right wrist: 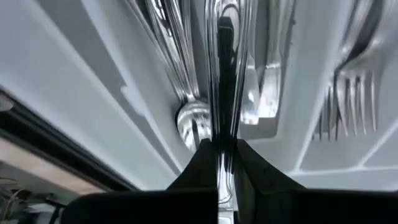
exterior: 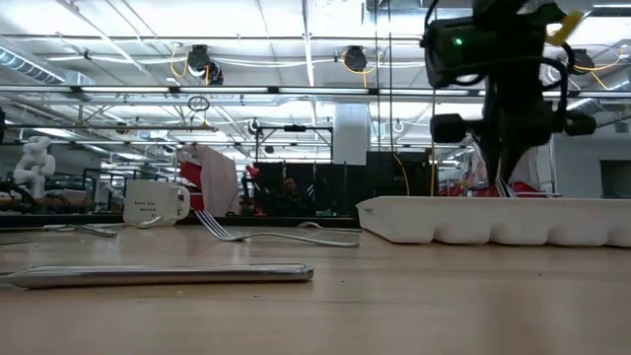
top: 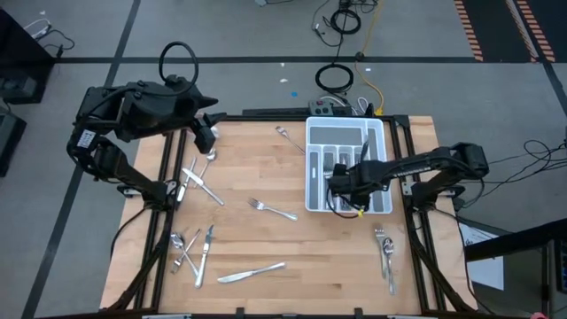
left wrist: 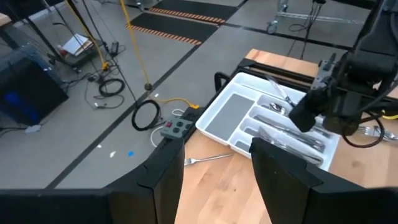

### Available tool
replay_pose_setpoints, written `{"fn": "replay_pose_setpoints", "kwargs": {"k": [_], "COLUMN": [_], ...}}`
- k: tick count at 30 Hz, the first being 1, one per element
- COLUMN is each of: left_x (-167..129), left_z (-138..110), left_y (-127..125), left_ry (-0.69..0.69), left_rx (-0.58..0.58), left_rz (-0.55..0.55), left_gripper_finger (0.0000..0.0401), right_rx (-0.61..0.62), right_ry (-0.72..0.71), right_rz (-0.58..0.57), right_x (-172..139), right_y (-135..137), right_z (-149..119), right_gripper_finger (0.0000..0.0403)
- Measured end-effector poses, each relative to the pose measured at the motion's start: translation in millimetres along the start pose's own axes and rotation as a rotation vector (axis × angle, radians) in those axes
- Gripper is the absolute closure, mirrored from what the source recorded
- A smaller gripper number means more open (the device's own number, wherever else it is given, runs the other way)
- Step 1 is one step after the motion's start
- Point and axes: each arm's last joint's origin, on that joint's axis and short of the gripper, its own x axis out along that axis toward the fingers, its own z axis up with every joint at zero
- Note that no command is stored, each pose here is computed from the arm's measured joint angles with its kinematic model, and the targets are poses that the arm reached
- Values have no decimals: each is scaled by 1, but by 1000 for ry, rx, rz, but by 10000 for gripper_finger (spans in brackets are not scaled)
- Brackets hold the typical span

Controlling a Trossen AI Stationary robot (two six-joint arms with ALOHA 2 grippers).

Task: Sort silverware
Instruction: Put the silver table knife into the silverware tray, then put the silver spoon into the silverware tray

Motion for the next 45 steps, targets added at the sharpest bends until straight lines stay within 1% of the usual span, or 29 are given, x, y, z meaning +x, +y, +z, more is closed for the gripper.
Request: {"fn": "replay_pose_setpoints", "kwargs": {"k": [4, 7, 10, 14, 19, 22, 27, 30, 34, 38, 41, 45], "left_x": [0, 0, 0, 0, 0, 0, 0, 0, 0, 0, 0, 0], "left_z": [0, 0, 1, 1, 1, 1, 1, 1, 1, 1, 0, -5], "left_y": [1, 2, 2, 2, 2, 3, 3, 3, 3, 3, 3, 4], "left_ry": [-5, -9, -13, -16, -17, -20, -20, -20, -20, -19, -12, 36], "left_rx": [-1, -1, 0, 1, 1, -1, 0, 0, -2, -6, -3, 11], "left_rz": [23, 41, 59, 68, 74, 85, 85, 86, 85, 85, 86, 92], "left_gripper_finger": [209, 209, 209, 209, 209, 209, 209, 209, 209, 209, 209, 209], "right_rx": [-8, 7, -16, -38, -71, -83, -39, 33, 105, 162, 234, 300], "right_ry": [-11, -30, -52, -179, -200, -259, -304, -327, -347, -359, -371, -375], "right_rz": [-27, -87, -128, -94, -100, -99, -90, -78, -70, -85, -101, -120], "right_x": [6, 5, 0, -2, -3, -2, 1, 3, 5, 5, 4, -1], "right_y": [4, -1, -4, -2, -2, -4, -6, -8, -11, -14, -17, -21], "right_z": [9, 14, 18, 23, 25, 26, 23, 20, 16, 16, 16, 14], "right_gripper_finger": [402, 402, 402, 402, 402, 402, 402, 400, 374, 335, 306, 276]}}
